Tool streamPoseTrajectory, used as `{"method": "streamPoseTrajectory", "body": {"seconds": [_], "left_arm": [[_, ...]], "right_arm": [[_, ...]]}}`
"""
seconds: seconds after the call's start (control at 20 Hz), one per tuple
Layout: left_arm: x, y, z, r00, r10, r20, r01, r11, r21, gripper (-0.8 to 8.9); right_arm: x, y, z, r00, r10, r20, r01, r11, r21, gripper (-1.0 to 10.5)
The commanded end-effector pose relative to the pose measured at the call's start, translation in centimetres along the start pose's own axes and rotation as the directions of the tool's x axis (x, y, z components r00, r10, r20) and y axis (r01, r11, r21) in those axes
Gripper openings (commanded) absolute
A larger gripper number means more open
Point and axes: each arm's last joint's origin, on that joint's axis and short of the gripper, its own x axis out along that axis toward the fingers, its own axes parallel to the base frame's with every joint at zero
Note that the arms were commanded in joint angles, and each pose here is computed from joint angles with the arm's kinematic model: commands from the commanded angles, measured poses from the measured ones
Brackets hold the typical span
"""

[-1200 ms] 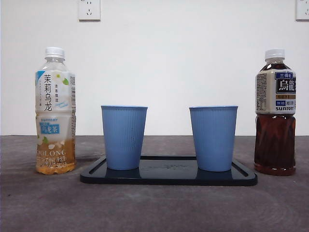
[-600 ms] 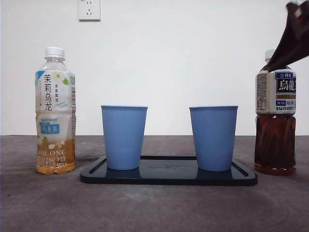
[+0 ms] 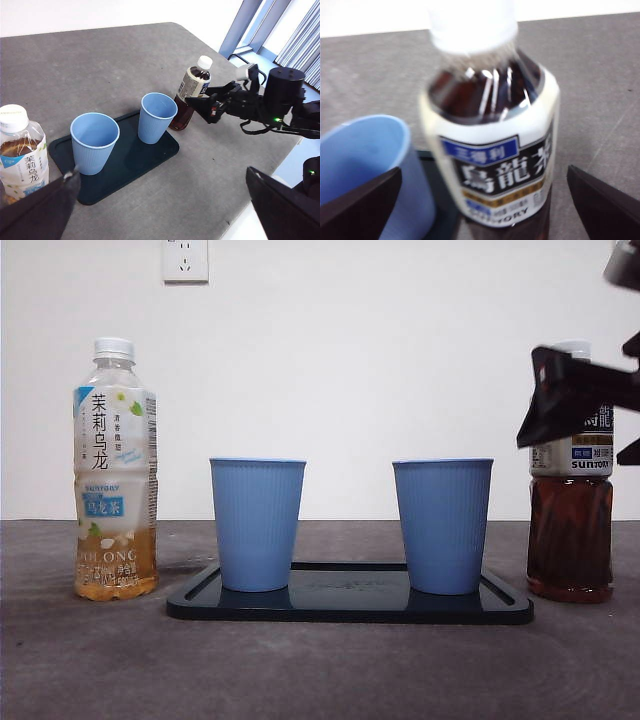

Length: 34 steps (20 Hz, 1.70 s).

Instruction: Pour the drink into the cup

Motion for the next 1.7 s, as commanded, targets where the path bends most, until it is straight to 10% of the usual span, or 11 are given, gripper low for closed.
{"method": "streamPoseTrajectory", "body": {"seconds": [0.05,0.45,0.75,1.3,1.55,1.7], "left_arm": [[-0.2,-0.2,0.5,1.0,-0.005,0.016,0.005,1.0,0.029,5.27],[-0.2,-0.2,0.5,1.0,-0.005,0.017,0.005,1.0,0.027,5.26],[-0.2,-0.2,0.5,1.0,-0.005,0.017,0.005,1.0,0.027,5.26],[-0.2,-0.2,0.5,1.0,-0.005,0.017,0.005,1.0,0.028,5.27],[-0.2,-0.2,0.5,1.0,-0.006,0.018,0.005,1.0,0.028,5.27],[-0.2,-0.2,0.5,1.0,-0.006,0.019,0.005,1.0,0.029,5.27]], "right_arm": [[0.7,-0.1,-0.4,1.0,-0.006,0.005,0.006,1.0,-0.015,5.4],[3.1,-0.9,-1.7,0.999,-0.05,0.021,0.05,0.999,-0.007,5.1],[3.6,-1.4,-2.1,0.998,-0.066,0.013,0.066,0.998,-0.006,2.6],[1.4,-0.2,2.2,0.999,0.003,-0.047,-0.01,0.989,-0.149,2.0],[-0.6,1.8,6.8,0.984,0.005,-0.178,-0.051,0.966,-0.255,2.0],[-1.9,3.2,9.7,0.951,-0.074,-0.299,-0.056,0.913,-0.405,2.0]]}}
